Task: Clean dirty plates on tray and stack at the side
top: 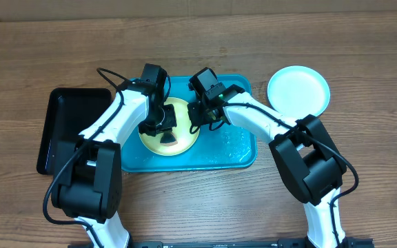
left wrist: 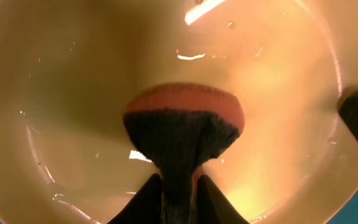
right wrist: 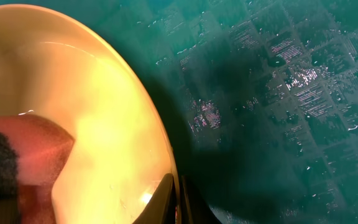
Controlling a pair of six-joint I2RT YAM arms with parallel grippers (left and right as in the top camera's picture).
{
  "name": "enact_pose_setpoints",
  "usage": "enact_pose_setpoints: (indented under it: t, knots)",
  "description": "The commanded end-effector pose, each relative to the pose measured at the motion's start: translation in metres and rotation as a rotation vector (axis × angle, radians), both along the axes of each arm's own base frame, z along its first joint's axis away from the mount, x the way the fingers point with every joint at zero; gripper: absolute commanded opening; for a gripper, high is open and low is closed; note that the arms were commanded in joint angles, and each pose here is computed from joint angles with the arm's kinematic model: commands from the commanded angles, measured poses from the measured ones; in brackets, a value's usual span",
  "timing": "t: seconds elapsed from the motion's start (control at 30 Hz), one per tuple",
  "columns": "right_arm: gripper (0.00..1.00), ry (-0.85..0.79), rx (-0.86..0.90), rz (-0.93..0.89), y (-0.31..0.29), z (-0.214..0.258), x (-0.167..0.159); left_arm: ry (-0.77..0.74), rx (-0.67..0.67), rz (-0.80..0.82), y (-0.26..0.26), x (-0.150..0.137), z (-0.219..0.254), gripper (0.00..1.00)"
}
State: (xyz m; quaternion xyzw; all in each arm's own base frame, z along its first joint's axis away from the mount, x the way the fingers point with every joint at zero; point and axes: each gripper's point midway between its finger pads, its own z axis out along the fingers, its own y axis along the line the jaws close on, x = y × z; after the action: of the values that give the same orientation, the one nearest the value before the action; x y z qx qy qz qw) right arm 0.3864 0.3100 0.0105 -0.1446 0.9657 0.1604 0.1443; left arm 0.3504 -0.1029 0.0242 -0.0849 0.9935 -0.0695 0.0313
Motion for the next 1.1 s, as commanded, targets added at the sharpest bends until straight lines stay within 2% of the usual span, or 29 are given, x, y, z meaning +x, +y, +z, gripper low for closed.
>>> enact_pose_setpoints:
  t: [0.0,0.13,0.27,0.43,0.53,0.67,0.77,0.93,1.07]
  knots:
    - [0.04,0.02,-0.04,-0.01,-0.007,-0.012,-0.005,0.005,-0.006,-0.01,0.0,-0.001,-0.003,0.16]
    - [0.04,0.02,-0.041,-0.01,-0.007,-0.012,-0.005,-0.008,0.06,-0.003,0.011,0.002,-0.004,0.04]
    - [0.04,0.02,-0.041,-0.01,-0.007,-0.012,-0.005,-0.01,0.196,0.007,0.035,0.0,-0.005,0.04]
    - [0.04,0.02,-0.04,-0.01,-0.007,-0.012,-0.005,-0.043,0.443,0.023,0.077,0.004,0.004,0.04]
    - [0.04,0.02,-0.04,-0.01,-0.007,-0.012,-0.005,-0.09,0.48,0.036,0.083,0.014,0.007,0.04]
    - [0.04,0.02,-0.04,-0.01,-0.007,-0.012,-0.005,-0.185,0.439,0.059,0.075,0.037,0.01,0.04]
    - [0.04,0.02,-0.04,-0.01,-0.007,-0.012,-0.005,-0.24,0.344,0.063,0.058,0.052,0.009,0.04]
    - [0.04,0.02,-0.04,-0.01,-0.007,-0.012,-0.005,-0.3,0.04,0.018,0.004,0.071,0.013,0.04]
    - [0.04,0.02,-0.04,-0.01,-0.007,-0.012,-0.005,-0.275,-0.159,-0.006,-0.032,0.067,0.018,0.04]
